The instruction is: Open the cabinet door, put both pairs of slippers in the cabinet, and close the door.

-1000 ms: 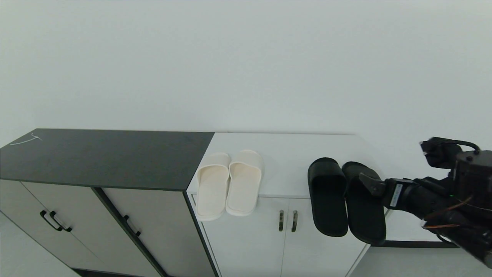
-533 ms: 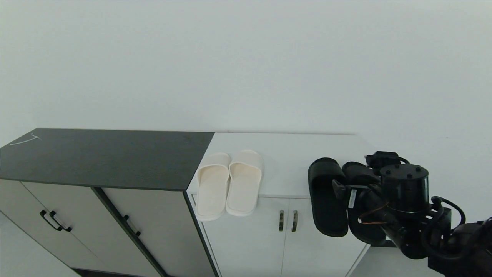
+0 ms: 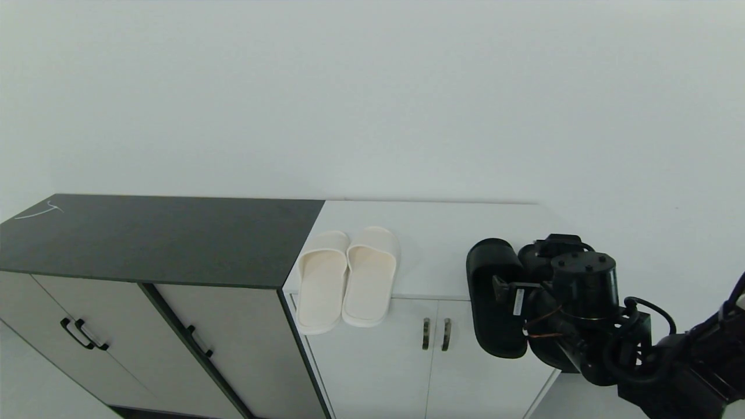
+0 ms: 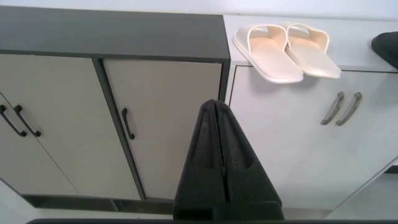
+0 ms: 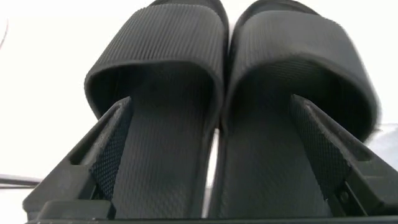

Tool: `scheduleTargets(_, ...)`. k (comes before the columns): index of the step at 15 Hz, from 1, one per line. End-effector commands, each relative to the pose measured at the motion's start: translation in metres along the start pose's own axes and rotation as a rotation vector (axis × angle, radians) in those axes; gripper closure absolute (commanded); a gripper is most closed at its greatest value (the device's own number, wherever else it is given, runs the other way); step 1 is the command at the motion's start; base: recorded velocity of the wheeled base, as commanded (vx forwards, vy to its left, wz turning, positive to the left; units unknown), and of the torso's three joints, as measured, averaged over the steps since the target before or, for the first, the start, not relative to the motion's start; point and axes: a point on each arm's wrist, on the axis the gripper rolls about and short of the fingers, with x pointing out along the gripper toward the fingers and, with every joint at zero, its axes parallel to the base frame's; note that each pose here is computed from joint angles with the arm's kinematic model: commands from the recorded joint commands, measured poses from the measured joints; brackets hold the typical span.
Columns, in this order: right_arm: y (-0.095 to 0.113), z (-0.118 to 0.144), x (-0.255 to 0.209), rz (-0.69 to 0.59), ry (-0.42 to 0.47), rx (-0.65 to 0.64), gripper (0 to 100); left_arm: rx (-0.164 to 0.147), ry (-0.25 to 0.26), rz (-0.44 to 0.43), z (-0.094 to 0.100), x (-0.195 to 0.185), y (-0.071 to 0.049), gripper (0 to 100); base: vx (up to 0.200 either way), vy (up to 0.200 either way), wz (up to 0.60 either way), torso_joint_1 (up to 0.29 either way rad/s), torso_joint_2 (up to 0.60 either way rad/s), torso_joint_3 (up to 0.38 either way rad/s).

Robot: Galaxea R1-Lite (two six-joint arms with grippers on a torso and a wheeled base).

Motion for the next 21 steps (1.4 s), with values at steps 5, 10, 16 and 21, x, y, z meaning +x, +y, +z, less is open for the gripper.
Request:
scheduleTargets(5,0.005,-0.004,0.023,-0.027,-0.012,0.011,0,0.000,0.000,0.000,0.000,0.000,0.000,100,0.000,0.000,0.00,0.000,0.00,0.000)
scheduleTargets(10,-0.003,-0.014,0.042,-0.067,-0.024,0.025,0,-0.002,0.000,0.002,0.000,0.000,0.000,100,0.000,0.000,0.00,0.000,0.00,0.000)
scheduleTargets(16,-0.008,-0.027,0.063,-0.085,-0.097,0.004,100,-0.002,0.000,0.000,0.000,0.000,0.000,100,0.000,0.000,0.00,0.000,0.00,0.000)
scheduleTargets(21,-0.008,-0.026,0.064,-0.083,-0.102,0.002,100,-0.002,0.000,0.000,0.000,0.000,0.000,100,0.000,0.000,0.00,0.000,0.00,0.000)
